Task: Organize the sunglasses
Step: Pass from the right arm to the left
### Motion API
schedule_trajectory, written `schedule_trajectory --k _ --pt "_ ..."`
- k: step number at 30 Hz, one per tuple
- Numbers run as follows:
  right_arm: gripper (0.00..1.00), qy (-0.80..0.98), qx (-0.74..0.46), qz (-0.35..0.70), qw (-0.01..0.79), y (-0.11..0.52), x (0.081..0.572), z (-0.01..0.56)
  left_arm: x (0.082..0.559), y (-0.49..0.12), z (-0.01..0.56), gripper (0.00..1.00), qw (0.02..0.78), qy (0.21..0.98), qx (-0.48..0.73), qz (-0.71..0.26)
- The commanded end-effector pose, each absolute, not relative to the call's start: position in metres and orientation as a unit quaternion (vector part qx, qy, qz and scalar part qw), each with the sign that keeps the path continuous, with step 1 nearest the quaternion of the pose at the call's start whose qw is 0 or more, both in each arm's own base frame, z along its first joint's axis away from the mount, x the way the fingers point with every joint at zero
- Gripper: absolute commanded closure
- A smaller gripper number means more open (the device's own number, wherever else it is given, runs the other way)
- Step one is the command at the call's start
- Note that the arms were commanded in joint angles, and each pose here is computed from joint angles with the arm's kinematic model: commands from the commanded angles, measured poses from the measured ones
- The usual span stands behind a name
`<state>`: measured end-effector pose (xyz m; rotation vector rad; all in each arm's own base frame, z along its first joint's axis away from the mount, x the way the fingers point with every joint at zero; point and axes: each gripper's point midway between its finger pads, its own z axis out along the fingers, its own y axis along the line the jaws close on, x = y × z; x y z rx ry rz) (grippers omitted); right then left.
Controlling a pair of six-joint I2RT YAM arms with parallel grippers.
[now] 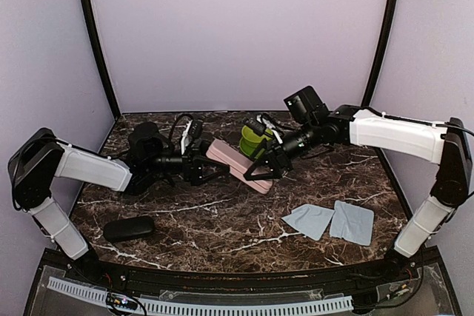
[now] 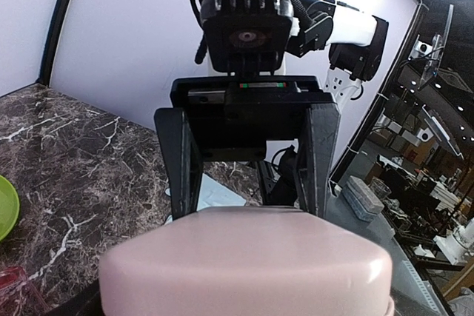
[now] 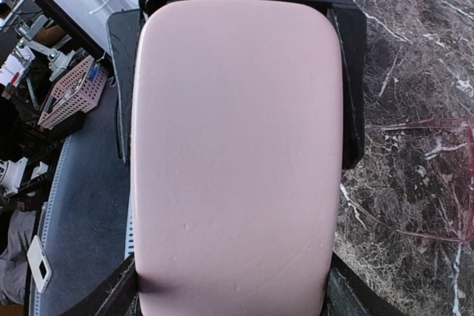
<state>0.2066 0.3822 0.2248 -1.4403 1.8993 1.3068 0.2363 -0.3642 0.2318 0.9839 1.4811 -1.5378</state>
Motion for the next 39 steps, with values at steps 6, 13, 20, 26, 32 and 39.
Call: schedule_trajectory --k 6,13,20,26,32,39 --pt "0.90 0.651 -0.528 0.491 0.237 0.395 0.208 0.245 0.228 -0.369 0.250 0.29 0.390 0.547 0.406 -0.620" --pt "0.85 0.659 -0.519 0.492 0.235 0.397 0.211 0.241 0.227 -0.368 0.251 0.69 0.391 0.545 0.410 -0.618" --pt "0.54 0.675 -0.504 0.484 0.238 0.399 0.220 0.239 0.230 -0.368 0.252 1.00 0.401 0.553 0.409 -0.605" --pt "0.32 0.683 -0.493 0.484 0.236 0.403 0.225 0.236 0.232 -0.368 0.254 1.00 0.401 0.557 0.406 -0.604" --pt "0.17 0.685 -0.488 0.487 0.233 0.406 0.228 0.235 0.232 -0.369 0.252 1.00 0.398 0.559 0.408 -0.601" --pt "0.16 0.684 -0.486 0.491 0.234 0.409 0.230 0.236 0.232 -0.370 0.250 1.00 0.396 0.561 0.410 -0.601"
